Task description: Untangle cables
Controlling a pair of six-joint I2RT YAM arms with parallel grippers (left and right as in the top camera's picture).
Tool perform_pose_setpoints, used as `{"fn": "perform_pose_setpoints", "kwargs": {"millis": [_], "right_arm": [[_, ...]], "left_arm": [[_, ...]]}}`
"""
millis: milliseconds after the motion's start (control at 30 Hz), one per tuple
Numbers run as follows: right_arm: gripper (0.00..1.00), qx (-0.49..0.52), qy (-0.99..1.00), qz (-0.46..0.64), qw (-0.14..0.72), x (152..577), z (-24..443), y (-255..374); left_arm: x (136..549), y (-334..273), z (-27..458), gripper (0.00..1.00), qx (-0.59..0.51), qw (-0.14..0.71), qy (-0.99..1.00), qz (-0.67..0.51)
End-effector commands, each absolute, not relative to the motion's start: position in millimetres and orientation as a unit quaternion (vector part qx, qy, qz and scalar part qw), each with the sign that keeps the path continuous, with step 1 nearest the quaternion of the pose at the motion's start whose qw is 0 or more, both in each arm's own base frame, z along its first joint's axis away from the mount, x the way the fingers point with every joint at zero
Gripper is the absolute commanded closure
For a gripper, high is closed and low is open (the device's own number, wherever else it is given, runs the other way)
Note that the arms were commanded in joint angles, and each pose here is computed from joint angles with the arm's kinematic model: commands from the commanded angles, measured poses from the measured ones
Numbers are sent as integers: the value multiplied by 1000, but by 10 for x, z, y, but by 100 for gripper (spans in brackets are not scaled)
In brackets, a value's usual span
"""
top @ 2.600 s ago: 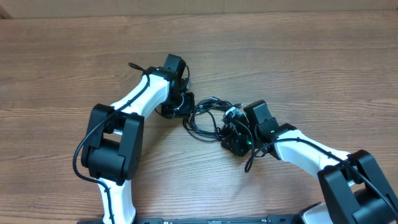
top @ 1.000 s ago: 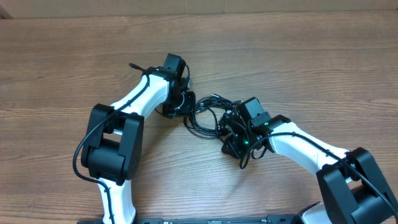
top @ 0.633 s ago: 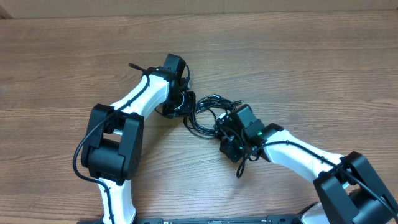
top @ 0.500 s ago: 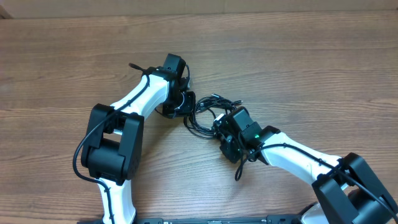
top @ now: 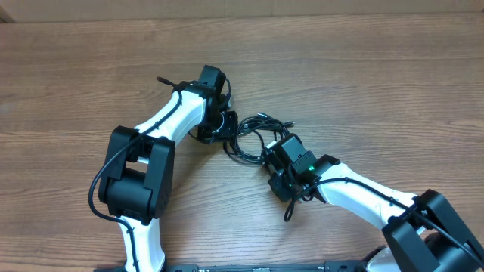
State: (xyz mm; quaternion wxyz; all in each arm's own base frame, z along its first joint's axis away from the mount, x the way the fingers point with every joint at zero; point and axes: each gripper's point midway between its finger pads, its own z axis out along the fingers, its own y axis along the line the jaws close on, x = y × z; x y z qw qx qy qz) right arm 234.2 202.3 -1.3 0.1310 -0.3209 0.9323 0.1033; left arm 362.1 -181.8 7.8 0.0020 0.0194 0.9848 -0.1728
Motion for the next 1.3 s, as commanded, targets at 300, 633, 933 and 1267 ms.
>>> {"fn": "perform_pose_setpoints", "kwargs": {"millis": [300, 633, 933, 1267], "right_arm": [[96, -320, 914, 136, 207, 2614, 60, 2284], [94, -315, 898, 148, 271, 2869, 306, 2436], [59, -319, 924, 121, 175, 2501, 231, 2167], [44, -342, 919, 51, 190, 2545, 49, 1923]], "left_arm": [[3564, -1852, 24, 96, 30, -8, 984, -176], [3564, -1851, 24, 96, 30, -8, 984, -175], [3564, -1851, 24, 96, 30, -8, 984, -175], [3564, -1851, 24, 96, 30, -8, 984, -175]]}}
